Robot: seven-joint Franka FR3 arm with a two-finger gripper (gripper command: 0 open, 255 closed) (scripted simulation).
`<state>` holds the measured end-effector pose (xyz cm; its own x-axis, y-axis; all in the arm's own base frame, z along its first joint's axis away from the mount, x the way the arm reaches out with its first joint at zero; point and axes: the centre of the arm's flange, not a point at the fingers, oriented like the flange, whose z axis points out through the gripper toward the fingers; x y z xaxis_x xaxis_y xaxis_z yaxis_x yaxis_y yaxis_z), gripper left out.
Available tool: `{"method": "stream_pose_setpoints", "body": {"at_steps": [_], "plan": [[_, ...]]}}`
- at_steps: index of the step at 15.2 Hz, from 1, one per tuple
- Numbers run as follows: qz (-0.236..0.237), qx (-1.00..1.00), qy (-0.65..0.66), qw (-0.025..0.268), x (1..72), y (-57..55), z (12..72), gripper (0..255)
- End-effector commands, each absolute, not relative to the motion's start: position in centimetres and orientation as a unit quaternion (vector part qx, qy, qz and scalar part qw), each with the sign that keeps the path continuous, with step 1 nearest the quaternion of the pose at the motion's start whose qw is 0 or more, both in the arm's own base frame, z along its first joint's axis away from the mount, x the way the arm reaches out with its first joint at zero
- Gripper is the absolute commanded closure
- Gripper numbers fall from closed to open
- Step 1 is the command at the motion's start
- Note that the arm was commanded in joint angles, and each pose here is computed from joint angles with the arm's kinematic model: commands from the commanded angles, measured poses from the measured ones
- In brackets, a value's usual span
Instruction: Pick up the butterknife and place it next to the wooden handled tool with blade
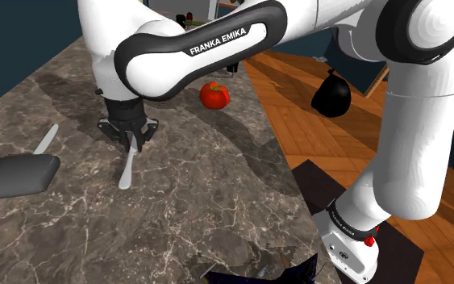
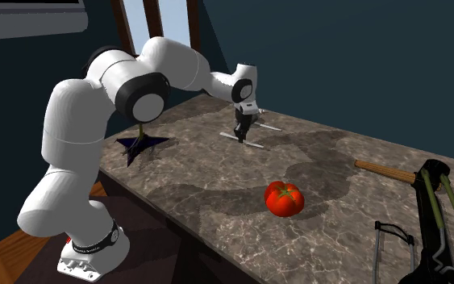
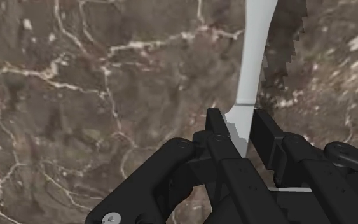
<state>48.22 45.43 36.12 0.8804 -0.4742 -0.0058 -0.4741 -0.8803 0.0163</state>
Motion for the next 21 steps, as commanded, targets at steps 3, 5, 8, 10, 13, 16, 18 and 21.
{"method": "stream_pose_setpoints", "body": {"at_steps": [3, 5, 8, 10, 13, 16, 18, 21], "plan": [[-0.005, 0.970, -0.244, 0.007, 48.2, 45.4, 38.2, 255], [-0.005, 0.970, -0.244, 0.007, 48.2, 45.4, 39.3, 255], [-0.005, 0.970, -0.244, 0.007, 48.2, 45.4, 40.9, 255], [-0.005, 0.970, -0.244, 0.007, 48.2, 45.4, 41.9, 255], [-0.005, 0.970, -0.244, 0.007, 48.2, 45.4, 43.5, 255], [-0.005, 0.970, -0.244, 0.007, 48.2, 45.4, 45.1, 255], [-0.005, 0.970, -0.244, 0.007, 48.2, 45.4, 46.1, 255], [-0.005, 0.970, -0.244, 0.007, 51.0, 42.5, 46.1, 255]]}}
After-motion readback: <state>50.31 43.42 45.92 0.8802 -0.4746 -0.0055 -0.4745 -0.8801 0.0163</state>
